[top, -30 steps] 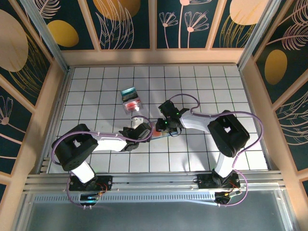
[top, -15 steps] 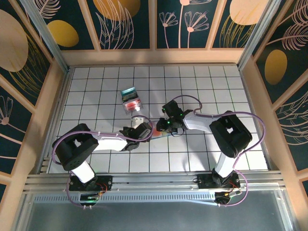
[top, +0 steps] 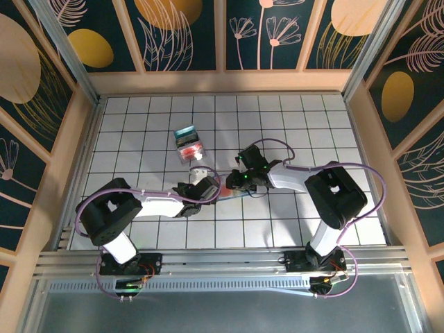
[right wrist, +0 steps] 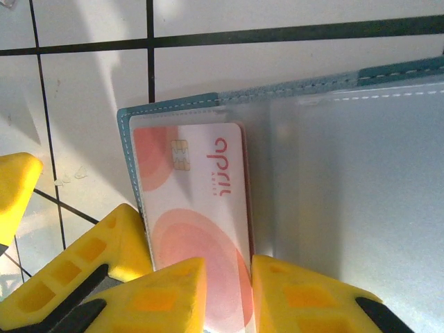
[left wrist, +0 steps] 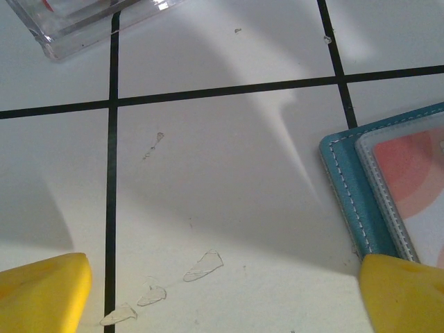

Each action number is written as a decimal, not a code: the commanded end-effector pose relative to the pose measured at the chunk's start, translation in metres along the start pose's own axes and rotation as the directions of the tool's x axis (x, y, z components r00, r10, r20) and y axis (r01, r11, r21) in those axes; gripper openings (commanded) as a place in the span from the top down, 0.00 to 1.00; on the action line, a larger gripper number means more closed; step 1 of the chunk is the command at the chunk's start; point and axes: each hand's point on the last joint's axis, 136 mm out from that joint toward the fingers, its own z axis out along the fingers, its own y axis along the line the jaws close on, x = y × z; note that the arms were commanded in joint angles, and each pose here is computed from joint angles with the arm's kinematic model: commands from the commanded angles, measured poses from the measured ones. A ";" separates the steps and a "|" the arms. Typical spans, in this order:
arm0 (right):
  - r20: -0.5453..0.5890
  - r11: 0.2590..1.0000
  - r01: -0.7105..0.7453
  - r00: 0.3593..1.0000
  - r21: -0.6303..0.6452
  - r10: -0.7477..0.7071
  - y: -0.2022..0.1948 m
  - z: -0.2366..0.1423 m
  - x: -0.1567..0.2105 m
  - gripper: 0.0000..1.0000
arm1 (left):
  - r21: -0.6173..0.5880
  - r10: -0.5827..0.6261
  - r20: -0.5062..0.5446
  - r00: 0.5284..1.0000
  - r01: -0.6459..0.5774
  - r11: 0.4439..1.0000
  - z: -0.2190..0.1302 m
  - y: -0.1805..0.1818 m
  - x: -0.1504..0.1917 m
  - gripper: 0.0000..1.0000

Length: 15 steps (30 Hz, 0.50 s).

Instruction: Take the credit cards out of the card holder

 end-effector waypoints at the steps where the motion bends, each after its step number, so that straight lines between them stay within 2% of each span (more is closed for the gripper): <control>1: 0.007 0.999 -0.007 1.000 -0.034 0.007 0.005 -0.002 -0.001 0.74 | -0.027 0.021 -0.027 0.999 -0.021 0.999 0.003 0.004 0.007 0.01; 11: -0.009 0.994 -0.043 0.999 0.103 0.044 -0.022 0.009 0.005 0.66 | -0.031 0.023 -0.027 0.999 -0.024 0.999 0.003 0.005 0.007 0.01; 15: -0.024 0.995 -0.036 0.999 0.091 0.039 -0.019 0.014 0.008 0.66 | -0.033 0.021 -0.027 0.999 -0.022 0.999 0.003 0.005 0.008 0.01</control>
